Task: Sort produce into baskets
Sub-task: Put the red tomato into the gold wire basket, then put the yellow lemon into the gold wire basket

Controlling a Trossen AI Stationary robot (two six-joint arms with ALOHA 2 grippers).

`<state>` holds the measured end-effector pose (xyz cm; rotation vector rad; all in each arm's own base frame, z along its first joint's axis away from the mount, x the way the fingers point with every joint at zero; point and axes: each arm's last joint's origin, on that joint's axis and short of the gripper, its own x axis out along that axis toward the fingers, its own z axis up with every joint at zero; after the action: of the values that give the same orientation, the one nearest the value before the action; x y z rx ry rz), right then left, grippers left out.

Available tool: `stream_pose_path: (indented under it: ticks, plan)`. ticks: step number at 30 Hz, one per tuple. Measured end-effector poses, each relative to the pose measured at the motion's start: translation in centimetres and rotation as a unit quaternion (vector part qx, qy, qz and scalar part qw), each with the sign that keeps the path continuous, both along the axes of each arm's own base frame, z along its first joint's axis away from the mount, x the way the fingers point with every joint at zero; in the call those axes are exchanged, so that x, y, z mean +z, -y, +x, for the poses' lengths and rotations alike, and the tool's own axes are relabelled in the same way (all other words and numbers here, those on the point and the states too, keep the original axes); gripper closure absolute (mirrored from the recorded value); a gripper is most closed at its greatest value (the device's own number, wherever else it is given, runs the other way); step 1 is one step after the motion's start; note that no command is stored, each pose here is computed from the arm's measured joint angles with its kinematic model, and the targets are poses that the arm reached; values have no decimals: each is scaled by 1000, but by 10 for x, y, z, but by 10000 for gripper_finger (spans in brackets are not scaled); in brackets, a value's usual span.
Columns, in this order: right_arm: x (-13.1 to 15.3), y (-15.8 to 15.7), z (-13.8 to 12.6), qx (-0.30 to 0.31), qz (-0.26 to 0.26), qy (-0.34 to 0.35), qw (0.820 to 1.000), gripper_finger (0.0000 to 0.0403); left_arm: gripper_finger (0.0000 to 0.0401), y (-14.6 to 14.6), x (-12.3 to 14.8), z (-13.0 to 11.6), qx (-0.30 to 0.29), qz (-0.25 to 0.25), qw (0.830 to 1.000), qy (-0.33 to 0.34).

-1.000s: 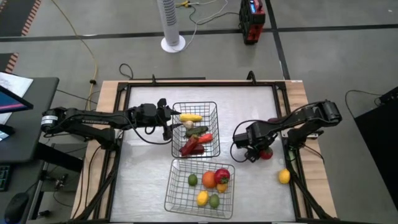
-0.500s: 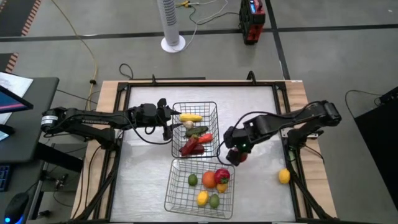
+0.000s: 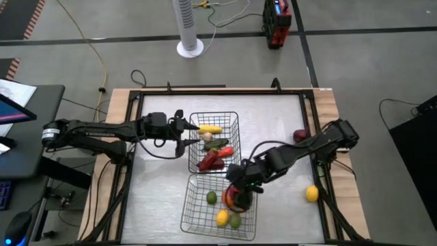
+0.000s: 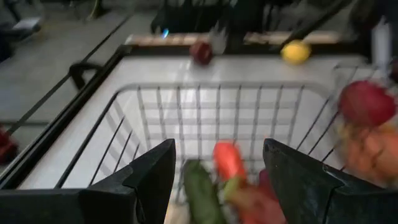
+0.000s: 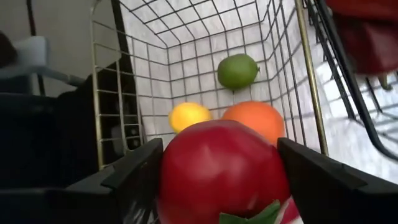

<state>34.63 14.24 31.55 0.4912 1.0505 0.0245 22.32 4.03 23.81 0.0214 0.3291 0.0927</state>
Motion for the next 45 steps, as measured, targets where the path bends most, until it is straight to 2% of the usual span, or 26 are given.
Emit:
stream_pose_path:
  ticks: [5, 13, 16, 18, 21, 23, 25, 29, 35, 38, 41, 45]
  plan:
    - [-1, 0, 12, 18, -14, 3, 1000, 45, 170, 5, 14, -9, -20, -25, 999, 36]
    - [7, 4, 8, 25, -29, 14, 999, 36, 170, 15, 19, -12, -42, -25, 998, 48]
    - [3, 10, 2, 26, -67, -18, 997, 36, 170, 15, 19, -12, -37, -19, 998, 48]
    - [-3, 19, -8, 8, -123, -74, 990, 36, 170, 15, 19, -12, -36, -19, 998, 46]
    - [-6, 33, -27, -16, -215, -163, 963, 36, 170, 15, 19, -12, -36, -22, 998, 46]
    - [-8, 40, -39, -21, -249, -211, 945, 38, 170, 15, 18, -12, -35, -23, 998, 41]
    - [-12, 44, -50, -22, -260, -247, 933, 44, 170, 15, 17, -13, -36, -22, 999, 34]
    - [-20, 52, -76, -40, -237, -287, 927, 62, 170, 15, 16, -13, -35, -20, 999, 29]
    - [-41, 57, -124, -129, -133, -311, 932, 75, 170, 15, 15, -13, -30, -20, 999, 23]
    - [-57, 51, -140, -178, -74, -342, 920, 75, 170, 14, 15, -13, -22, -18, 999, 23]
    - [-74, 40, -151, -189, -38, -394, 899, 76, 170, 14, 15, -13, -15, -16, 999, 23]
    - [-96, 24, -160, -161, -42, -457, 874, 76, 170, 14, 15, -13, -14, -17, 1000, 23]
